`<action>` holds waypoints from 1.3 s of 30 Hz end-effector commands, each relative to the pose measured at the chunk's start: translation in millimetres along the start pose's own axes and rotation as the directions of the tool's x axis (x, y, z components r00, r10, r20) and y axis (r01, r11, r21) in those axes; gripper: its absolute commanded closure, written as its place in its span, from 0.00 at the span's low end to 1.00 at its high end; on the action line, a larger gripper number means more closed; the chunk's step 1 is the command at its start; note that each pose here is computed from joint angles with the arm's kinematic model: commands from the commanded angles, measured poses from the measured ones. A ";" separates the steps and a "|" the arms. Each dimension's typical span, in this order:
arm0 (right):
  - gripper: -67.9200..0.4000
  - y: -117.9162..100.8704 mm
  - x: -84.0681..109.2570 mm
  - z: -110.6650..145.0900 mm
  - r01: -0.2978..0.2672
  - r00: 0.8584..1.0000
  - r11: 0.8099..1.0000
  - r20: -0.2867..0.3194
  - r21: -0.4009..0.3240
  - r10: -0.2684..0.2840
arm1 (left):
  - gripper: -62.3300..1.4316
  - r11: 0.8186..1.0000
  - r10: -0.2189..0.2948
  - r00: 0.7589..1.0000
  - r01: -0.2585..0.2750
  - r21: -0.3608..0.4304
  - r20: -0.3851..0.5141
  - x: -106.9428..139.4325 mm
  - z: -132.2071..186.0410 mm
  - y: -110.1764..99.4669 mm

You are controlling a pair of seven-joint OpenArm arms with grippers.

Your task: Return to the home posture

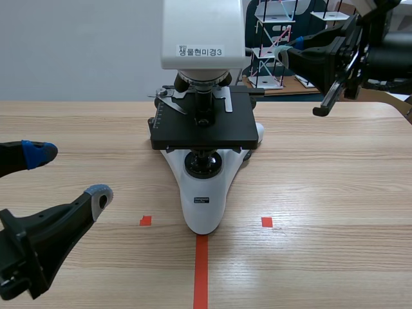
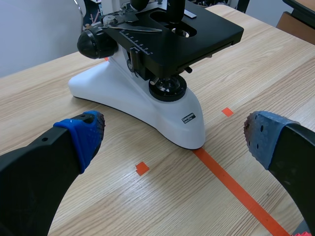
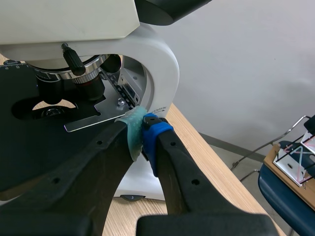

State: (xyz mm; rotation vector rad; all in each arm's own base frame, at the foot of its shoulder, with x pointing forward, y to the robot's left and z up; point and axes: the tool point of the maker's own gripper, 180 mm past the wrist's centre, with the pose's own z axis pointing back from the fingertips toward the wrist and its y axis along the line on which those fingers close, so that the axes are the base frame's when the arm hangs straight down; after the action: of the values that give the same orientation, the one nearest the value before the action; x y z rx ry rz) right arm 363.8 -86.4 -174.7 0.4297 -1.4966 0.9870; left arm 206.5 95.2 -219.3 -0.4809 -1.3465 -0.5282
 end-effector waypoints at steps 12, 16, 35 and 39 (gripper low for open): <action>0.59 3.7 9.5 30.7 0.017 0.998 0.980 0.066 -0.200 -0.004 | 0.04 1.000 0.006 1.000 -0.006 0.001 0.022 5.8 1.0 -0.9; 0.40 14.5 18.1 52.3 0.022 0.995 0.963 0.095 -0.268 0.004 | 0.04 1.000 0.006 1.000 -0.006 0.001 0.022 5.8 1.0 -0.9; 0.12 100.5 -0.8 114.0 0.270 0.961 0.923 0.014 -0.272 -0.277 | 0.04 1.000 0.006 1.000 -0.006 0.001 0.022 5.7 1.0 -0.9; 0.13 112.4 9.7 112.1 0.262 0.963 0.940 0.002 -0.221 -0.268 | 0.04 1.000 0.006 1.000 -0.006 0.001 0.021 5.6 1.0 -1.0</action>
State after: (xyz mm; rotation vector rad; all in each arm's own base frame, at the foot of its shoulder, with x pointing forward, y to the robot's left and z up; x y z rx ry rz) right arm 204.8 -112.2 -202.8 0.4238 -1.4262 0.5805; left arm 206.5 95.2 -219.3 -0.4809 -1.3465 -0.5282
